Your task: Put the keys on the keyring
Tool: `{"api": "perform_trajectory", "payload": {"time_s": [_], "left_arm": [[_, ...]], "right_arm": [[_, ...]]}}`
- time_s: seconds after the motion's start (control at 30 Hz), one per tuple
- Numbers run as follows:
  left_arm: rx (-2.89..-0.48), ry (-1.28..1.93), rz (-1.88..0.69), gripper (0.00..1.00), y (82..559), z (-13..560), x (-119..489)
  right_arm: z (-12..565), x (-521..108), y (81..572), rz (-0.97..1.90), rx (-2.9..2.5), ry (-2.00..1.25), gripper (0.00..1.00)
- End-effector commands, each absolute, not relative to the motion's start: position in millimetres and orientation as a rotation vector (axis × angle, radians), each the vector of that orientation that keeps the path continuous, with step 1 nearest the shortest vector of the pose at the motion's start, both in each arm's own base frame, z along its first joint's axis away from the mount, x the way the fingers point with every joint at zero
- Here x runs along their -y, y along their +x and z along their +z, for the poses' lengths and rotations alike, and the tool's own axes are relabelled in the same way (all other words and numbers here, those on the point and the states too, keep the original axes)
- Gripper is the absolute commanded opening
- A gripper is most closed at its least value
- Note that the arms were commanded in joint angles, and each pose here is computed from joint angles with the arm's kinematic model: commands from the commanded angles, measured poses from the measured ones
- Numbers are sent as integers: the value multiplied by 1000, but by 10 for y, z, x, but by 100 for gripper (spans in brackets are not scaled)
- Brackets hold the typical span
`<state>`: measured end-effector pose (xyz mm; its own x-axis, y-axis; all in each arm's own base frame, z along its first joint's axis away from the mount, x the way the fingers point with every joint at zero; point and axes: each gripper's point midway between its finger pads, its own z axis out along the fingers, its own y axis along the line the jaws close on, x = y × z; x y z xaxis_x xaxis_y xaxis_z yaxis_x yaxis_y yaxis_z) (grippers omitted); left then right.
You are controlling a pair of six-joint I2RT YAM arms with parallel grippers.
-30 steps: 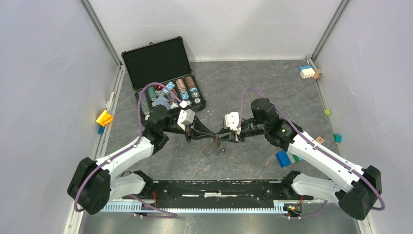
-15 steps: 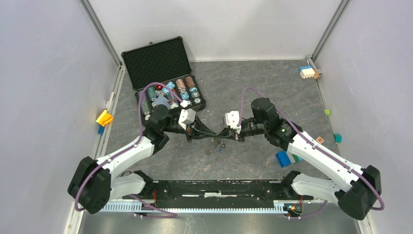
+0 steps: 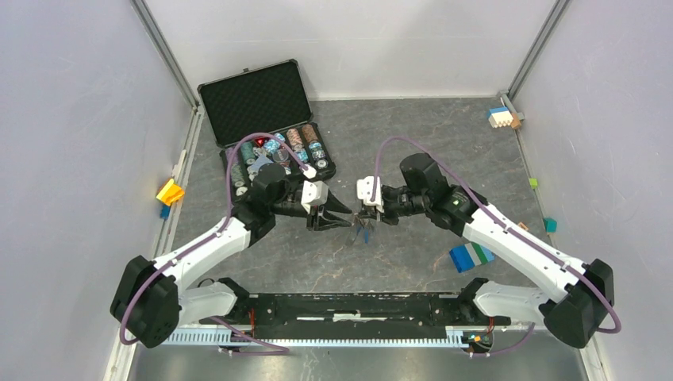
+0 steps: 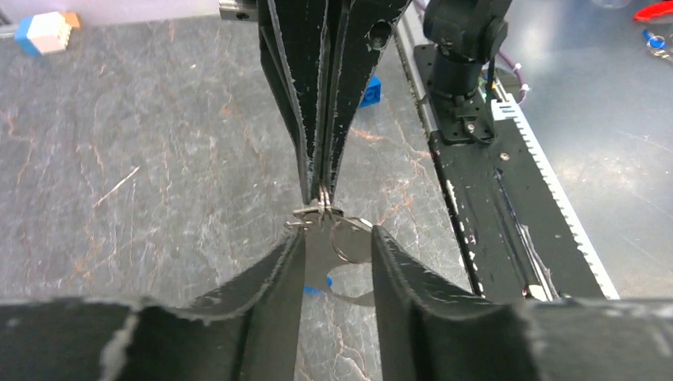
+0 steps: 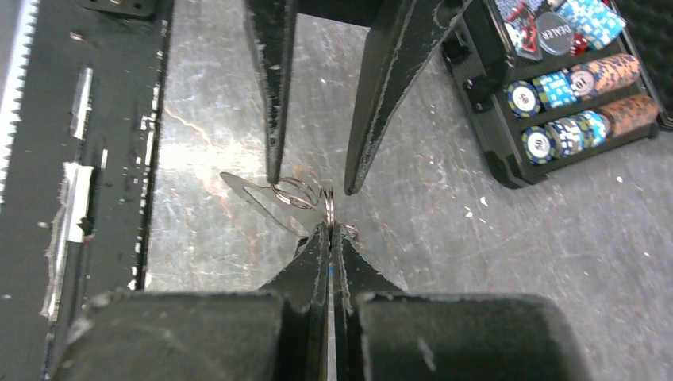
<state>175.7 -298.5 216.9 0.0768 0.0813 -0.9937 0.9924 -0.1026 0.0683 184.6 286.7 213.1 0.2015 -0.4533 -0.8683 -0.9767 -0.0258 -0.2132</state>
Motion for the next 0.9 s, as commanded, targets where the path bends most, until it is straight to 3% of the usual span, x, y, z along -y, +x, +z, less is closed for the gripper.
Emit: {"api": "perform_trajectory", "payload": {"time_s": [0.0, 0.07, 0.23, 0.67, 0.87], "left_arm": [[-1183, 1464, -1006, 49, 1961, 2116, 2935], [-1186, 1468, -994, 59, 1988, 2134, 2942], [-1213, 1449, -993, 62, 2061, 2152, 2990], [-1218, 1372, -1118, 39, 2028, 2192, 3112], [-1219, 1378, -1129, 35, 2011, 2172, 3130]], "right_arm": [[2217, -2834, 2026, 624, -1408, -1655, 0], [2180, -2833, 2047, 597, -1431, -1673, 0], [2160, -2870, 2083, 560, -1456, -1687, 0], [2187, -2951, 2103, 576, -1469, -1661, 0], [2207, -2973, 2089, 593, -1462, -1653, 0]]}}
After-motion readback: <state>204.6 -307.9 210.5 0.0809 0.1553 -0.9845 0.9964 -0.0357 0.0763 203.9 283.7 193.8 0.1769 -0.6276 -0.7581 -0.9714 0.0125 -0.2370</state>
